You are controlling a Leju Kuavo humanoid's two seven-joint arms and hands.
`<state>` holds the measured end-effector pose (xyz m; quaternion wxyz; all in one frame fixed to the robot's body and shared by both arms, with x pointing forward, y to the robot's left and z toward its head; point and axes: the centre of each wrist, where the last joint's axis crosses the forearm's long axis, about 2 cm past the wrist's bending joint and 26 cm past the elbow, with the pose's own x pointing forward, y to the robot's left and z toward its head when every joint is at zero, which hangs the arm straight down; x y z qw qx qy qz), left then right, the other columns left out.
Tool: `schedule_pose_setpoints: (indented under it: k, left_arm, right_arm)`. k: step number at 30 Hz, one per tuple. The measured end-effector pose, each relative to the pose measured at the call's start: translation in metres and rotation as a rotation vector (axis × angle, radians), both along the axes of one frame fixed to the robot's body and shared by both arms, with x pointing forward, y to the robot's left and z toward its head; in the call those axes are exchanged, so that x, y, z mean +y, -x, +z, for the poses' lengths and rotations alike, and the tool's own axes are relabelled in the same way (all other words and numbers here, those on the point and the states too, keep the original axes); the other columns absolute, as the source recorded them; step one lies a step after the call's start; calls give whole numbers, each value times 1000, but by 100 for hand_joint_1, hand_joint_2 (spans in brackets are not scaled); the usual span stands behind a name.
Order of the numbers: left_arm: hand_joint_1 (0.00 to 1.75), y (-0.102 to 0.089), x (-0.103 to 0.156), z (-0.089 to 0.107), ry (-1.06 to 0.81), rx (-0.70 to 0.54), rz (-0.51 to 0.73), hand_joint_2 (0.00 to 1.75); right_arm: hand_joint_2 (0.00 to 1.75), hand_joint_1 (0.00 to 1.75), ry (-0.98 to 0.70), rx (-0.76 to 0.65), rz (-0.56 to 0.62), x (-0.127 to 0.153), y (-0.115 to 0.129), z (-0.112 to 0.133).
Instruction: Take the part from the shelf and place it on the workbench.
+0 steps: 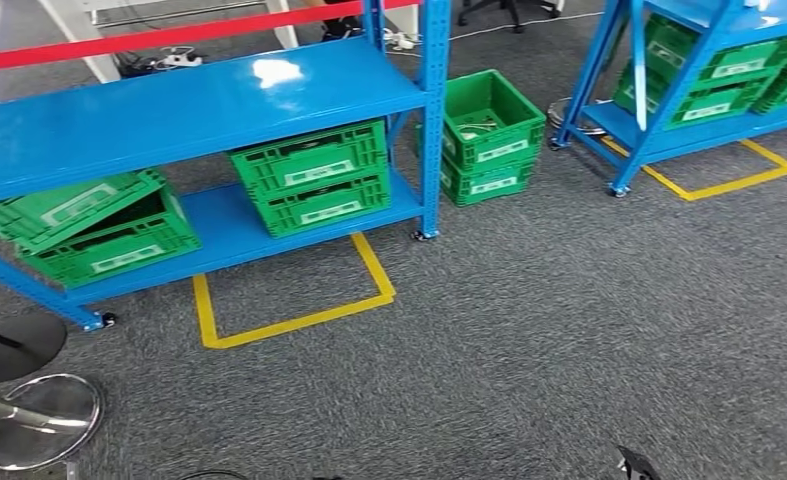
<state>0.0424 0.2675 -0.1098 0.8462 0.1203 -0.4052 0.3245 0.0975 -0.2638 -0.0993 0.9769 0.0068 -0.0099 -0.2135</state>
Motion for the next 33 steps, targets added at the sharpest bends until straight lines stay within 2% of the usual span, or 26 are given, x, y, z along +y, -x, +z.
schedule_pose_setpoints:
  k: [8, 33]
  left_arm:
    - [0, 0, 0, 0, 0, -1, 0, 0]
    - [0, 0, 3, 0, -38, -7, -19, 0]
  right_arm:
    - [0, 0, -3, -5, 2, 0, -5, 1]
    - [0, 0, -35, 8, -11, 2, 1, 0]
